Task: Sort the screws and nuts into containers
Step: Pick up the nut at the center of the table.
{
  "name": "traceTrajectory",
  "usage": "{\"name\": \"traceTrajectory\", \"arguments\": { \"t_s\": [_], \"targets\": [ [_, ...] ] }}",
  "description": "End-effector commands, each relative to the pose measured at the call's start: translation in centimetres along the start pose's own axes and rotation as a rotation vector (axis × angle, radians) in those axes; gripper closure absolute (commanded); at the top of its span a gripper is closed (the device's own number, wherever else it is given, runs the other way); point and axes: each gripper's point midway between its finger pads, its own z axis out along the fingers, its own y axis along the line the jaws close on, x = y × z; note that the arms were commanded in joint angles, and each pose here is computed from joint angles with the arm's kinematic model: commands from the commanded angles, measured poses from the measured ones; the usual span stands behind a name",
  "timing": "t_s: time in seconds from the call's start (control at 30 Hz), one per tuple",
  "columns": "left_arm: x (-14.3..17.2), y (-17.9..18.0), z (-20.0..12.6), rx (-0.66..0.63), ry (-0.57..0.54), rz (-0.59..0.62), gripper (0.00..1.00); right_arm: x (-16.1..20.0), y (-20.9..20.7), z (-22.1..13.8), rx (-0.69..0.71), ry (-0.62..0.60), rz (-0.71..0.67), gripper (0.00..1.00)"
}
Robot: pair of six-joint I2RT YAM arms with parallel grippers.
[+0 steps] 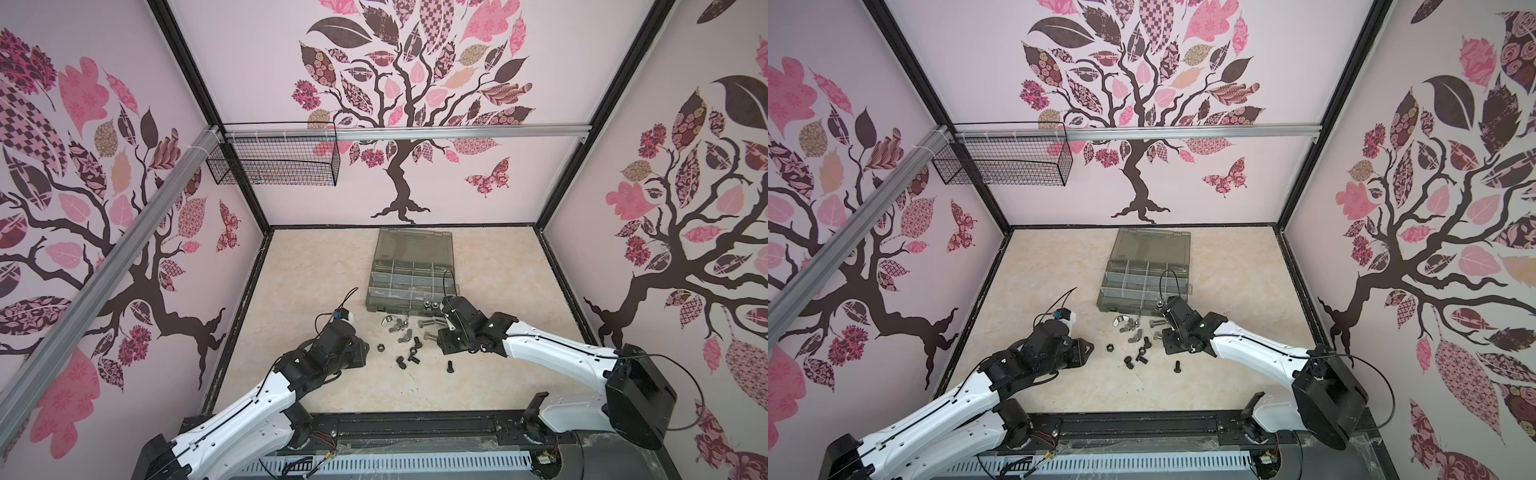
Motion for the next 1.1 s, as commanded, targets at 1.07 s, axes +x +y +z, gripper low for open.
{"name": "traceTrajectory", "arguments": {
  "t_s": [1.07],
  "targets": [
    [-1.7, -0.8, 2.6, -0.108, 0.066, 0.129, 0.62, 2.2, 0.5, 0.8, -0.009, 0.021, 0.027, 0.53]
  ]
}}
